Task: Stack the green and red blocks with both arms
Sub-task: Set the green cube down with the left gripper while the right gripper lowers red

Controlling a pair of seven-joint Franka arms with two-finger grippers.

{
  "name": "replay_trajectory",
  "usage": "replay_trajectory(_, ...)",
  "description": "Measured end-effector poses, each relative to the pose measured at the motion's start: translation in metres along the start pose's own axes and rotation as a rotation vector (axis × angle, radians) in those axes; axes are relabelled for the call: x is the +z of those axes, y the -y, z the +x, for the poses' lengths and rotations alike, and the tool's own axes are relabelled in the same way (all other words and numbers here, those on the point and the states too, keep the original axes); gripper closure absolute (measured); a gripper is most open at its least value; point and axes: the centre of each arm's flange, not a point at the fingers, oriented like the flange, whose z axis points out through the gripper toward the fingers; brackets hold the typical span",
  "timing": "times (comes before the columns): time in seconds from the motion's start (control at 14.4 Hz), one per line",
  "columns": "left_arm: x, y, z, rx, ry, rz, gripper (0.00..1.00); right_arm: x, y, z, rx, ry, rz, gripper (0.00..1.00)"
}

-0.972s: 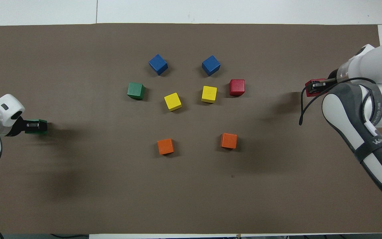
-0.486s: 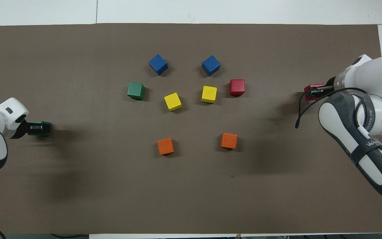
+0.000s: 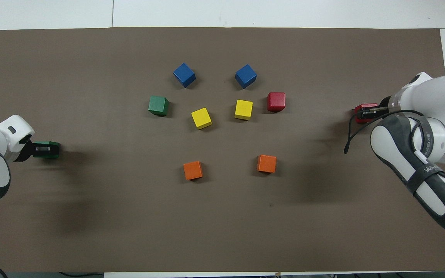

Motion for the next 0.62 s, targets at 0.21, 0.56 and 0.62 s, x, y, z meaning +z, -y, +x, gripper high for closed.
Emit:
replay_trajectory(0.21, -0.008, 0.002, 0.006, 0.046, 0.001, -0.001, 0.00, 0.002, -0.003, -0.002, 0.006, 0.004, 0.001, 0.45)
replay_trajectory(0.56, -0.088, -0.010, 0.060, 0.103, -0.018, -0.006, 0.00, 0.004, -0.003, -0.004, 0.007, 0.010, 0.002, 0.45)
replay_trajectory(0.62, -0.104, -0.025, 0.072, 0.109, -0.025, -0.022, 0.00, 0.005, -0.003, -0.004, 0.007, 0.010, 0.002, 0.45)
